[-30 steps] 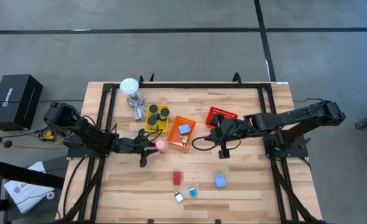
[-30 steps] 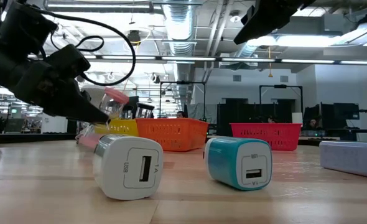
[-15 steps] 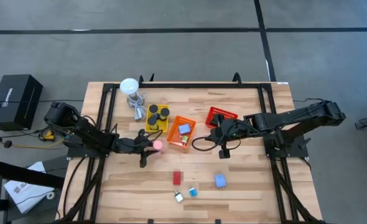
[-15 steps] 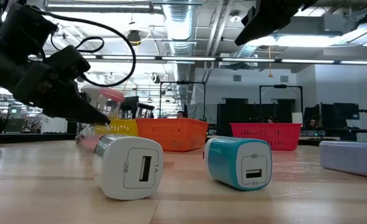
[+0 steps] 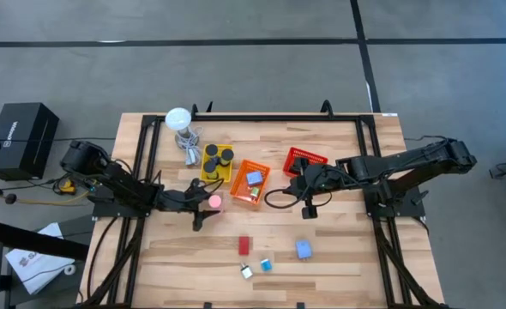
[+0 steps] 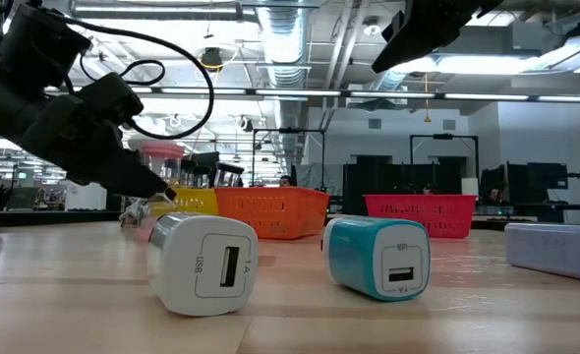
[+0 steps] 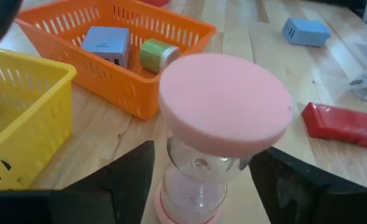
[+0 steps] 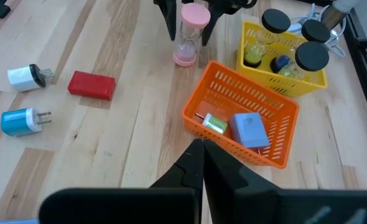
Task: Pick & Place Office items
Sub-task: Put the pink sand timer into the yellow bin
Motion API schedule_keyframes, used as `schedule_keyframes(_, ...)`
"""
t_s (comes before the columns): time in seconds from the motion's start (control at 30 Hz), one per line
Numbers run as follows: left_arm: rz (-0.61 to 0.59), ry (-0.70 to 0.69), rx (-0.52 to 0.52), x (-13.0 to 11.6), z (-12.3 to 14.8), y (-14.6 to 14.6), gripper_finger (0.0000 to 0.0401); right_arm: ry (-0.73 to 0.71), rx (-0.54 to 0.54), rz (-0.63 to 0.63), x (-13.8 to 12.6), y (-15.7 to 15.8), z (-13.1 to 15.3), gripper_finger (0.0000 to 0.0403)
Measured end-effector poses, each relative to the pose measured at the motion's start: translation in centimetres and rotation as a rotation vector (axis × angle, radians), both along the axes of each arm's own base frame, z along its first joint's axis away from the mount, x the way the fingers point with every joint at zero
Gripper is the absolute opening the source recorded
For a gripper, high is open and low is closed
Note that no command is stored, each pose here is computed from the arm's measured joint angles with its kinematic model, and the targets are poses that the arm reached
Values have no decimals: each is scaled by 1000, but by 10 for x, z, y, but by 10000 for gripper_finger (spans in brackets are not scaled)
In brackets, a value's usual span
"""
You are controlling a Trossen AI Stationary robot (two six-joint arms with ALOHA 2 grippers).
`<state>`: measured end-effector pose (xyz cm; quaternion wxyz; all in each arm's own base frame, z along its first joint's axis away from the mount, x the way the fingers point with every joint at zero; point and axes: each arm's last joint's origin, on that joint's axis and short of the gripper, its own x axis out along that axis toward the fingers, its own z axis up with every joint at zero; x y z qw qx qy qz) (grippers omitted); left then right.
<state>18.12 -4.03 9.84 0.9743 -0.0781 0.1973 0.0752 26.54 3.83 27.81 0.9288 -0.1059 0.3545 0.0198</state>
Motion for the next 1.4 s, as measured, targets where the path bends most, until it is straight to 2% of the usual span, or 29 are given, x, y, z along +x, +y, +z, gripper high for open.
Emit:
schedule_keyframes(0.23, 13, -84, -34, 0, 14, 0, 272, 0, -3, 3, 0, 0, 0, 0)
schedule_keyframes(0.5, 2, -195, 29, -2, 35, 1, 278, 0, -8, 7, 0, 0, 0, 0)
schedule_keyframes(1.07, -1, -109, 55, -2, 22, 1, 278, 0, -7, 7, 0, 0, 0, 0)
schedule_keyframes(1.4, -1, -111, 54, -2, 22, 1, 223, 0, -7, 6, 0, 0, 0, 0)
